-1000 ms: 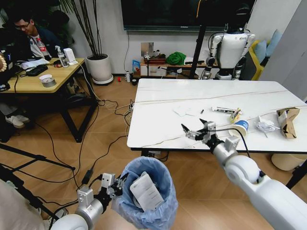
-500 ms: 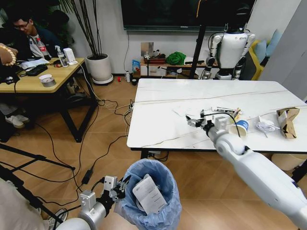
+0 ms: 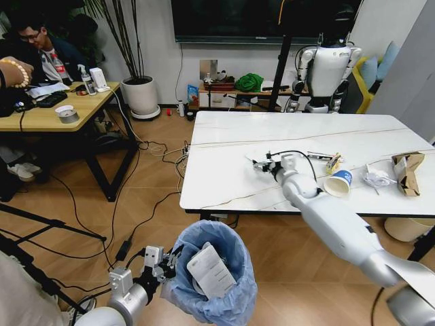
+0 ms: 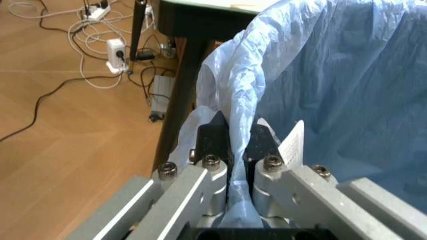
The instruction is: Pick up the trash bin and place the trash from the table into it.
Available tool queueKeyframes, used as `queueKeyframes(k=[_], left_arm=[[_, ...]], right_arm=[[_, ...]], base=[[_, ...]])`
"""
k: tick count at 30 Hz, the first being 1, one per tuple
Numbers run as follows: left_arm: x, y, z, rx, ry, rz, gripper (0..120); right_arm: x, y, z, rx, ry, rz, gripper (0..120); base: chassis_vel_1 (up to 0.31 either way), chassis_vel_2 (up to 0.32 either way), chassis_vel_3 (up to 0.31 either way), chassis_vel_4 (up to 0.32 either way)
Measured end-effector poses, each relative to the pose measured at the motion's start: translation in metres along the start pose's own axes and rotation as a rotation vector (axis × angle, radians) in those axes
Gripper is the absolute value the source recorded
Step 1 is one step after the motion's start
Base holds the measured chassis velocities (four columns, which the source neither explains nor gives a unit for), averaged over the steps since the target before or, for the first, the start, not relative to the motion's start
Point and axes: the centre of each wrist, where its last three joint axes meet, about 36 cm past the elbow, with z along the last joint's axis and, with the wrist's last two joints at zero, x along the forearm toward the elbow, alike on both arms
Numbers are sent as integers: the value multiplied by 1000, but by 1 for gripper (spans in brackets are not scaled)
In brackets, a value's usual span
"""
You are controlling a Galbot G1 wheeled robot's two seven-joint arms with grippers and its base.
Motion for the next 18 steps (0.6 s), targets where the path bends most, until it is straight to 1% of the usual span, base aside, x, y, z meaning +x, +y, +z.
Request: queueKeyframes(k=[6, 10, 18], left_arm=[[-1, -1, -2, 11, -12, 0, 0], [-2, -1, 0, 15, -6, 1, 0], [-4, -2, 1, 19, -7, 3, 0]], right_arm=[[-13, 2, 0, -3, 9, 3, 100], [-14, -4, 3, -5, 19, 15, 100], [-14, -15, 7, -48, 61, 31, 100]], base=[[0, 0, 0, 0], [0, 0, 0, 0], [0, 0, 0, 0]])
